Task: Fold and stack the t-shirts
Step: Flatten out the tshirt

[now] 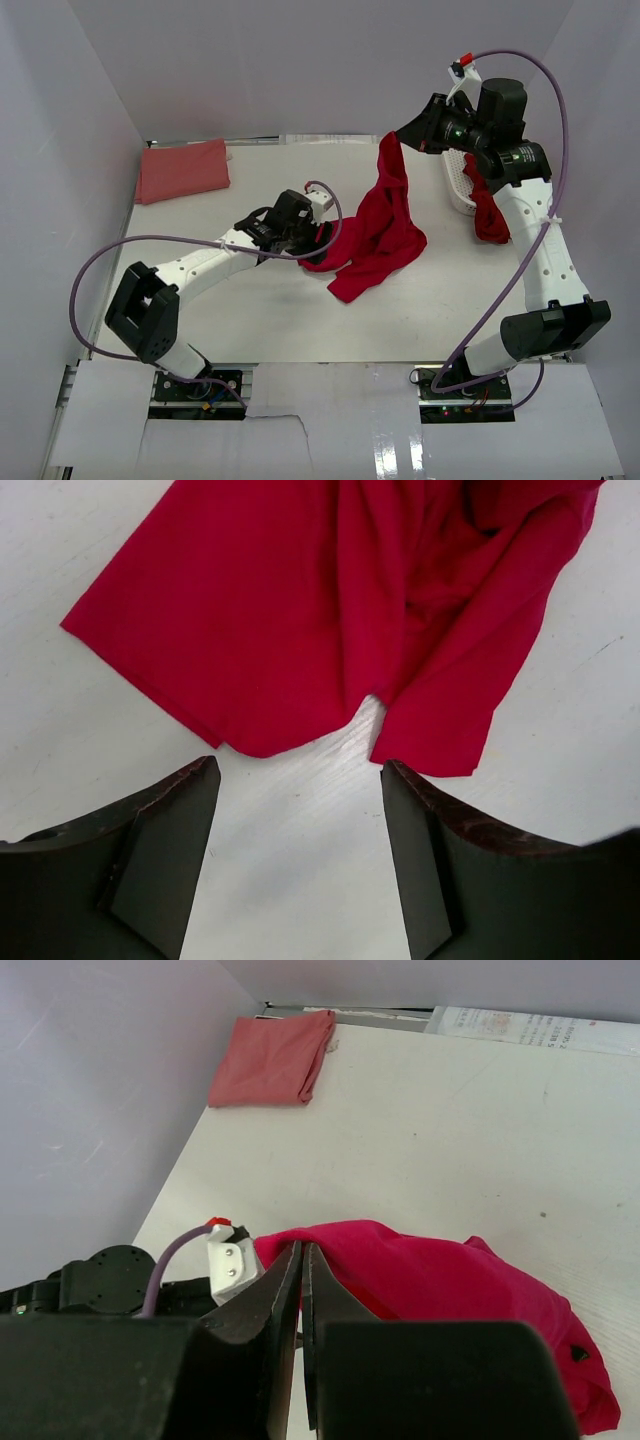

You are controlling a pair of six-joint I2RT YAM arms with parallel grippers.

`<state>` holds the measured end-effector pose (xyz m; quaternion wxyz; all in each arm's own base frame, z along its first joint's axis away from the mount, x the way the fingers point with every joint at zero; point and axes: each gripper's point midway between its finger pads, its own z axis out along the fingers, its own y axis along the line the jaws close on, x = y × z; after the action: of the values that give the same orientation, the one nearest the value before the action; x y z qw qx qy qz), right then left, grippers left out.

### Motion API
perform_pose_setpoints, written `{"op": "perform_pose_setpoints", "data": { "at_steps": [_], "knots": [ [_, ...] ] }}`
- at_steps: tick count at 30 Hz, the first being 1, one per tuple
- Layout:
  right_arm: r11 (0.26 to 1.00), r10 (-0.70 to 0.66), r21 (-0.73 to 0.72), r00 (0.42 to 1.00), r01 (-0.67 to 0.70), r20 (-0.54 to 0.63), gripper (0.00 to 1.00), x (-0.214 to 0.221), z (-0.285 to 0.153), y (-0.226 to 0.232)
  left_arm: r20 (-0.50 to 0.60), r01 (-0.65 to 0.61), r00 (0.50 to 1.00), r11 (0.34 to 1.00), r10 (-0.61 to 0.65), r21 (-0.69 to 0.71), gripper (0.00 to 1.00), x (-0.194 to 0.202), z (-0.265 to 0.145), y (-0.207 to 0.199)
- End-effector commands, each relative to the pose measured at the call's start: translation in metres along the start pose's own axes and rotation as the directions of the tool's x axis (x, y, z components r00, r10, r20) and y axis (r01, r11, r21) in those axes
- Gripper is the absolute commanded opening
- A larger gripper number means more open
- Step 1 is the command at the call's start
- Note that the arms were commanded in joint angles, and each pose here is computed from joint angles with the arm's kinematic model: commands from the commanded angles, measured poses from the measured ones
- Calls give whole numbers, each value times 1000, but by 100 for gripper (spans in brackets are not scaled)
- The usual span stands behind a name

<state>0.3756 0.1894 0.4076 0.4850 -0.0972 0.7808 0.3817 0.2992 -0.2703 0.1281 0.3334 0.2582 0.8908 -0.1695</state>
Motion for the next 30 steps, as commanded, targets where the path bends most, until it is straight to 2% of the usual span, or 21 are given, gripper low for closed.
{"op": "perform_pose_setpoints", "data": {
  "at_steps": [1, 8, 14, 17, 18, 20, 21, 24, 25, 27, 28, 30],
  "knots": [
    [998, -52, -45, 997, 54, 54, 8, -16, -13, 18, 80, -87, 994, 993, 81, 79, 77, -9, 13, -11],
    [997, -55, -54, 997, 58, 56, 8, -15, -15, 21, 14, -150, 989, 965, 151, 215, 78, 8, 42, -30],
    [997, -52, -49, 997, 54, 50, 8, -11, -14, 17, -56, -132, 987, 963, 150, 237, 74, 22, 58, -32],
    [997, -48, -55, 998, 51, 46, 8, -8, -14, 17, -90, -157, 980, 970, 176, 188, 48, 21, 70, -21],
    [997, -45, -58, 998, 48, 48, 8, -7, -14, 18, -97, -159, 979, 972, 178, 176, 27, 15, 78, -20],
    [997, -41, -62, 998, 43, 41, 8, -4, -13, 16, -128, -144, 978, 980, 161, 137, 4, 11, 82, -14],
    [997, -40, -64, 998, 42, 38, 8, -2, -13, 16, -116, -146, 980, 983, 159, 115, 0, -5, 85, -13],
    [998, -36, -54, 999, 37, 23, 8, 4, -13, 13, -137, -78, 988, 997, 78, 4, 0, -23, 72, -2],
    [998, -39, -41, 999, 40, 11, 8, 10, -14, 10, -81, -62, 995, 996, 57, -59, 0, -47, 57, 5],
    [999, -43, -23, 999, 43, -4, 8, 16, -16, 6, -46, -1, 999, 995, -4, -95, 0, -61, 32, 5],
    [999, -51, -7, 999, 51, -10, 8, 18, -16, 1, 26, 22, 999, 995, -20, -100, 0, -81, 5, 4],
    [999, -47, 16, 999, 48, -20, 8, 25, -17, -4, 113, 83, 992, 980, -64, -179, 0, -97, -28, 16]
  ]
}}
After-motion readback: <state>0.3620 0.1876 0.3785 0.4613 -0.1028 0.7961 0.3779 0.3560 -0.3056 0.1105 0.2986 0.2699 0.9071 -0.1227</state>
